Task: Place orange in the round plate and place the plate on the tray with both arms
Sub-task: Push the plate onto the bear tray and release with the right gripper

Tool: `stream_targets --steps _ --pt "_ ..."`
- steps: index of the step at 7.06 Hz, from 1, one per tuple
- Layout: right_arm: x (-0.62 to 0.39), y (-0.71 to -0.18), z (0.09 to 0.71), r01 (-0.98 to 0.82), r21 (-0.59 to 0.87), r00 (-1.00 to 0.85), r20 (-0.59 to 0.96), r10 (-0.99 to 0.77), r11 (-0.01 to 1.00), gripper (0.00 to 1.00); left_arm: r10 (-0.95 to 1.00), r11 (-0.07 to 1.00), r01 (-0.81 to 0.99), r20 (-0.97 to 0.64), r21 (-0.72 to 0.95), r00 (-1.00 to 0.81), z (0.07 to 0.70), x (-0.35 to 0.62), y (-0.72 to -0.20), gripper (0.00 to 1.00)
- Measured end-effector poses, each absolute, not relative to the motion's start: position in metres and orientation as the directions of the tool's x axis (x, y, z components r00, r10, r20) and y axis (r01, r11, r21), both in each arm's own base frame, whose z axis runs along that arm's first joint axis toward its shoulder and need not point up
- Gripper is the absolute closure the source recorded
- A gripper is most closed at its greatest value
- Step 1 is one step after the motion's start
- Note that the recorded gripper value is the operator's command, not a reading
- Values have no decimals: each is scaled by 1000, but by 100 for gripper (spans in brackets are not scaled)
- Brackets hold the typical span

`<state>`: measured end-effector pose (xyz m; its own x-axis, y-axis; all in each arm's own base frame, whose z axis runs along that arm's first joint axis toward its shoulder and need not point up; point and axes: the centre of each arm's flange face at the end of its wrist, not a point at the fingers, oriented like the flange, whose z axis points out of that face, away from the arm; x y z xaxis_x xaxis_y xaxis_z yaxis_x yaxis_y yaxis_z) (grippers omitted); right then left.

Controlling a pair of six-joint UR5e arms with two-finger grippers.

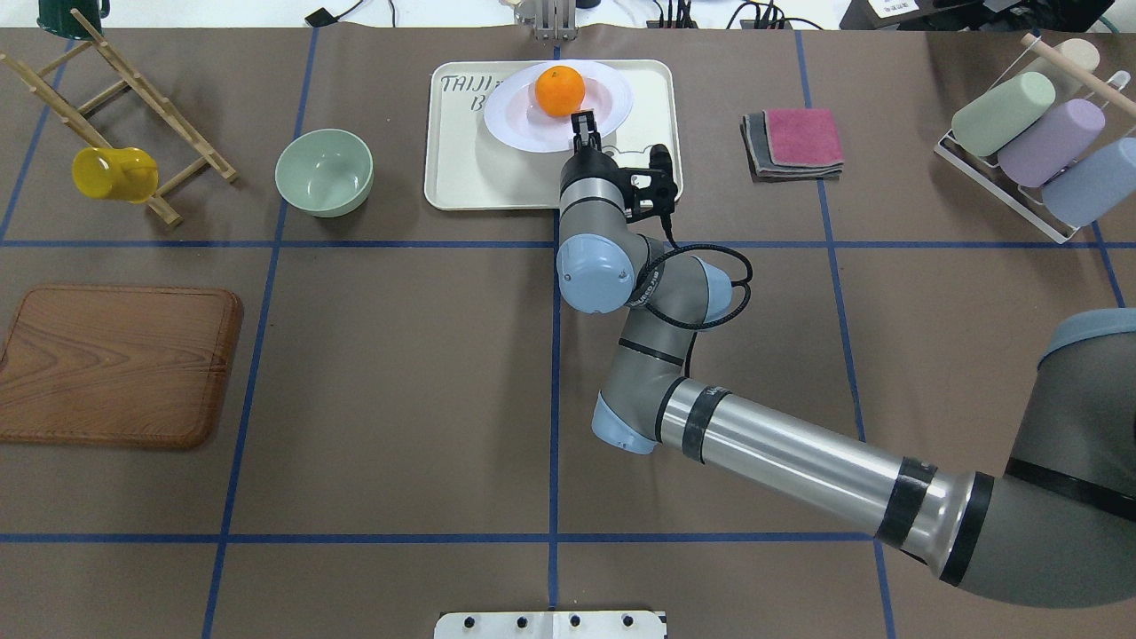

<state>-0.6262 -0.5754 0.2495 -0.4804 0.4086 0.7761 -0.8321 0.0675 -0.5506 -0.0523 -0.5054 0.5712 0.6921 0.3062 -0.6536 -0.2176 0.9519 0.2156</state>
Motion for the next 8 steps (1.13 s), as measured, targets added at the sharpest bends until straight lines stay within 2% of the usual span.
stream_targets --steps 1,2,4,6,8 --pt "-614 -559 243 -856 -496 -400 813 423 145 0 307 952 -218 -653 216 692 571 -52 -505 2" --pt "-594 -539 238 -871 -412 -275 861 428 269 0 307 952 -218 -653 216 692 571 -52 -505 2" --pt "-552 -535 245 -851 -169 83 892 445 498 0 305 952 -219 -655 212 692 575 -53 -503 2" --pt "-475 -560 269 -701 -7 405 819 406 713 0 298 955 -219 -658 201 692 581 -52 -497 2" --pt "-349 -593 305 -481 28 581 759 294 876 0 297 955 -218 -660 202 690 582 -52 -495 2"
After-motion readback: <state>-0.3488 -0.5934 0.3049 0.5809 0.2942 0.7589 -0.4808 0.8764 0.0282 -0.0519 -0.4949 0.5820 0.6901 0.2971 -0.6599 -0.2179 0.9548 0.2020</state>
